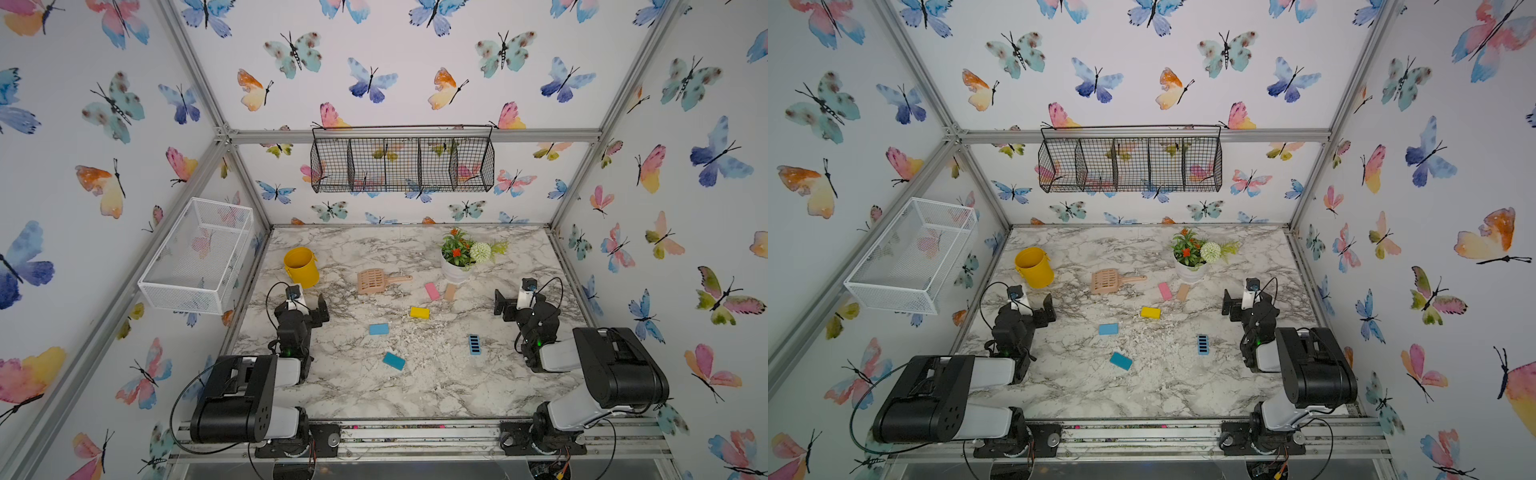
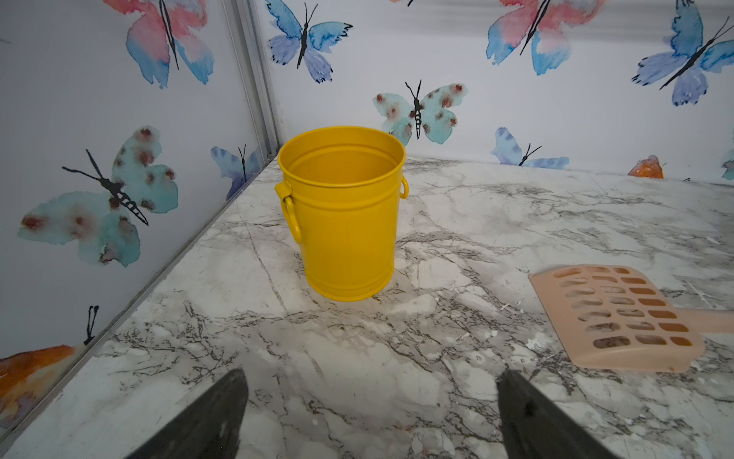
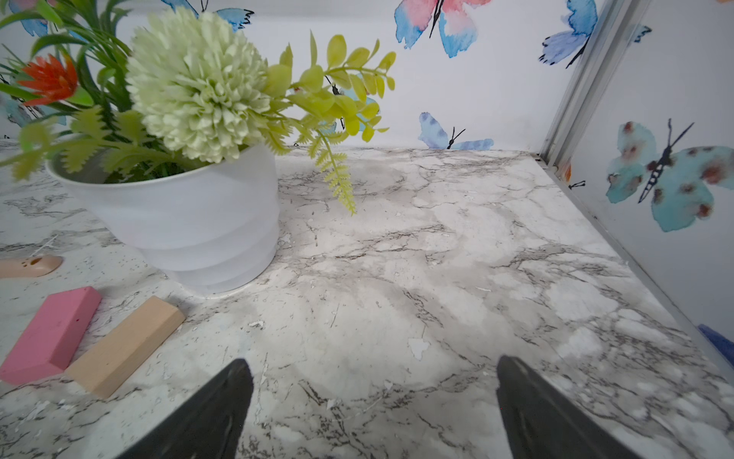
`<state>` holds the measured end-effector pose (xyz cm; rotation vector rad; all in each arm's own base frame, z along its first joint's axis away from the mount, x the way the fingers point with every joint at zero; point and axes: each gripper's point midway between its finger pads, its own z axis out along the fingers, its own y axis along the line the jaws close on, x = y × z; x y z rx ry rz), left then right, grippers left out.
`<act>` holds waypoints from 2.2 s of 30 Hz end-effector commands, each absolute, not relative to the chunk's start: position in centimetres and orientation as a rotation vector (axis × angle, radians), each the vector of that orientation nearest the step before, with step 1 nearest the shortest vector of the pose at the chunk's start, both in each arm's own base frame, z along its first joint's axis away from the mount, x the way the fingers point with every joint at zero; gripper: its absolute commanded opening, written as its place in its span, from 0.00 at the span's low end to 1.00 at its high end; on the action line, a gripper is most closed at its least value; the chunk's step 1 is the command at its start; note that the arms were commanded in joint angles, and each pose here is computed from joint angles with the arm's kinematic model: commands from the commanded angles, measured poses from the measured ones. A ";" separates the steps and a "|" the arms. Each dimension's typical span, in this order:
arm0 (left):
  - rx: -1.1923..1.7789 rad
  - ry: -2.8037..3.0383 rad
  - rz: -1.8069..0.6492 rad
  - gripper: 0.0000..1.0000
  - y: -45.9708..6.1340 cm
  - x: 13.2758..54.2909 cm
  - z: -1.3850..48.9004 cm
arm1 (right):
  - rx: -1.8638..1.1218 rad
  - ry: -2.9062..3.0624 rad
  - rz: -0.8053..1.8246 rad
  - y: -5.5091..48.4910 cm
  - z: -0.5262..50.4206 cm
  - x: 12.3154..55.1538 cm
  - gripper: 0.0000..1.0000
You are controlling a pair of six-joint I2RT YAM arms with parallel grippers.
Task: Assemble the letter c with building blocks
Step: Pick up the building block from the center of the board.
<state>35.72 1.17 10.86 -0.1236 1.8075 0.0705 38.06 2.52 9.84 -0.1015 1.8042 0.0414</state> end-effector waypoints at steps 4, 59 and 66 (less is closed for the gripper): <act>-0.115 1.781 0.063 0.98 0.9 36.3 11.7 | -0.097 1.790 0.033 2.3 10.2 38.4 1.00; 0.178 2.518 -0.596 0.69 -27.8 30.1 13.1 | -0.022 2.700 0.228 14.8 5.9 28.2 0.59; 0.128 2.515 -0.687 0.69 -28.5 28.6 12.9 | 0.029 2.733 0.100 13.4 4.8 26.7 0.54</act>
